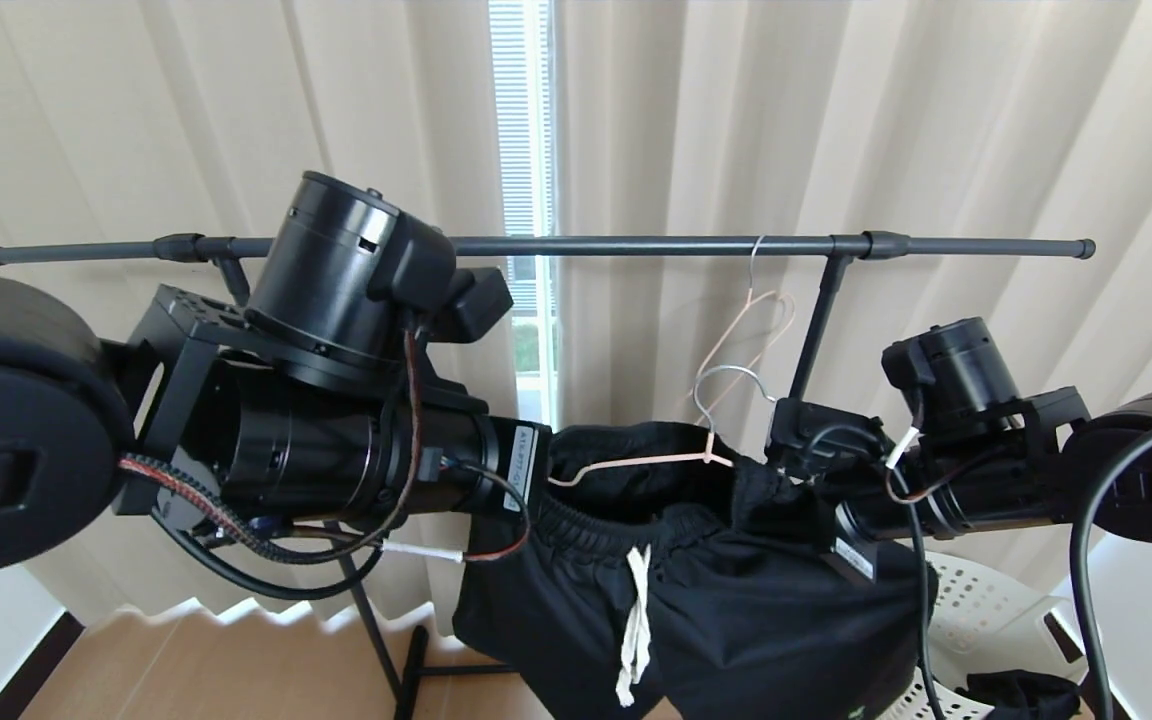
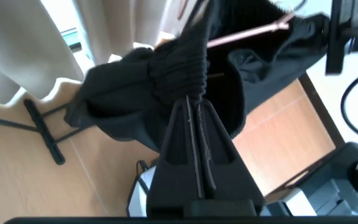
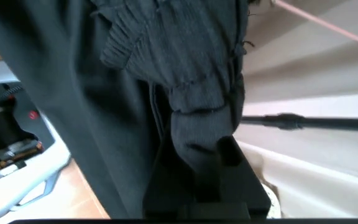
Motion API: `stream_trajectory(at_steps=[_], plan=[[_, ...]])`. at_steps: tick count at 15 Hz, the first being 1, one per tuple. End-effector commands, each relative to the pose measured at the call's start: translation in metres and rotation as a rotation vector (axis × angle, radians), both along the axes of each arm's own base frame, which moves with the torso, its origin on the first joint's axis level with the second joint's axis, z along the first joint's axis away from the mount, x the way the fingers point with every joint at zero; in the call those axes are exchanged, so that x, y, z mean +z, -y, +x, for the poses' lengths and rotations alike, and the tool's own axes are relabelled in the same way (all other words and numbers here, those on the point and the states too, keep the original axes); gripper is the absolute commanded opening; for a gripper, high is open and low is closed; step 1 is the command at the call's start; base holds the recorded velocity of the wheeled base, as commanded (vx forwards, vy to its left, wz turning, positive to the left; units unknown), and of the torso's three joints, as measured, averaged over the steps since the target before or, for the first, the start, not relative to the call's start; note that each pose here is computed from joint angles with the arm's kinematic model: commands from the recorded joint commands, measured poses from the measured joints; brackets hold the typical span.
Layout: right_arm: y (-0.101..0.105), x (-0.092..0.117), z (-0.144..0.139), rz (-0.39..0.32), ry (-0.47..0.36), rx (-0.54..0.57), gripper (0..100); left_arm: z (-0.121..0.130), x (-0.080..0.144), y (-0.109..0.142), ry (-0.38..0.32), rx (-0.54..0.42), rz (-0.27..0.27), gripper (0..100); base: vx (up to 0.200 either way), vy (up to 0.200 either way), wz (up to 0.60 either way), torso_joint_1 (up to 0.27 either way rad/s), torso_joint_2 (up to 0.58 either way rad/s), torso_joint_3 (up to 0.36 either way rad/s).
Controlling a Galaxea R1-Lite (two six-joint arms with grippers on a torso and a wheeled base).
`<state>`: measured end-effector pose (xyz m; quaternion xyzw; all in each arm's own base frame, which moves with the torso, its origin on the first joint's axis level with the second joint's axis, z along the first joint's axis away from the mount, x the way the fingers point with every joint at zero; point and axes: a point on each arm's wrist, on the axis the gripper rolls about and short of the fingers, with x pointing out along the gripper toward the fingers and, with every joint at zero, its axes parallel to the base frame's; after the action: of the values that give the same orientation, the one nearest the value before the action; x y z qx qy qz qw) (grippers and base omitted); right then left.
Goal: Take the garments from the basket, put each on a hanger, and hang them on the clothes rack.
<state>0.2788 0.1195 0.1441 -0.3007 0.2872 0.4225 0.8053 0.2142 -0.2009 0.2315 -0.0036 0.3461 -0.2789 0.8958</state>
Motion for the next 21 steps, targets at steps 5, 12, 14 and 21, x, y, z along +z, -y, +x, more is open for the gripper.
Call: stream_trajectory(at_steps=[5,12,14,21], plan=[[-0.005,0.015,-0.001,0.14,-0.047,-0.024,0,-0.016,-0.007,0.016,-0.011,-0.078,0.01,0,0.0,0.0,0.0,0.0,0.0,0.0],[-0.018,0.019,-0.004,0.242,-0.054,-0.054,0,-0.025,-0.008,0.031,0.008,-0.13,-0.005,0,0.0,0.0,0.0,0.0,0.0,0.0],[-0.017,0.025,-0.009,0.289,-0.053,-0.008,0,-0.021,-0.011,0.032,0.006,-0.116,0.004,0,0.0,0.0,0.0,0.0,0.0,0.0],[-0.014,0.036,-0.022,0.342,-0.048,0.055,0,-0.005,-0.028,0.033,0.02,-0.084,-0.002,0,0.0,0.0,0.0,0.0,0.0,0.0]])
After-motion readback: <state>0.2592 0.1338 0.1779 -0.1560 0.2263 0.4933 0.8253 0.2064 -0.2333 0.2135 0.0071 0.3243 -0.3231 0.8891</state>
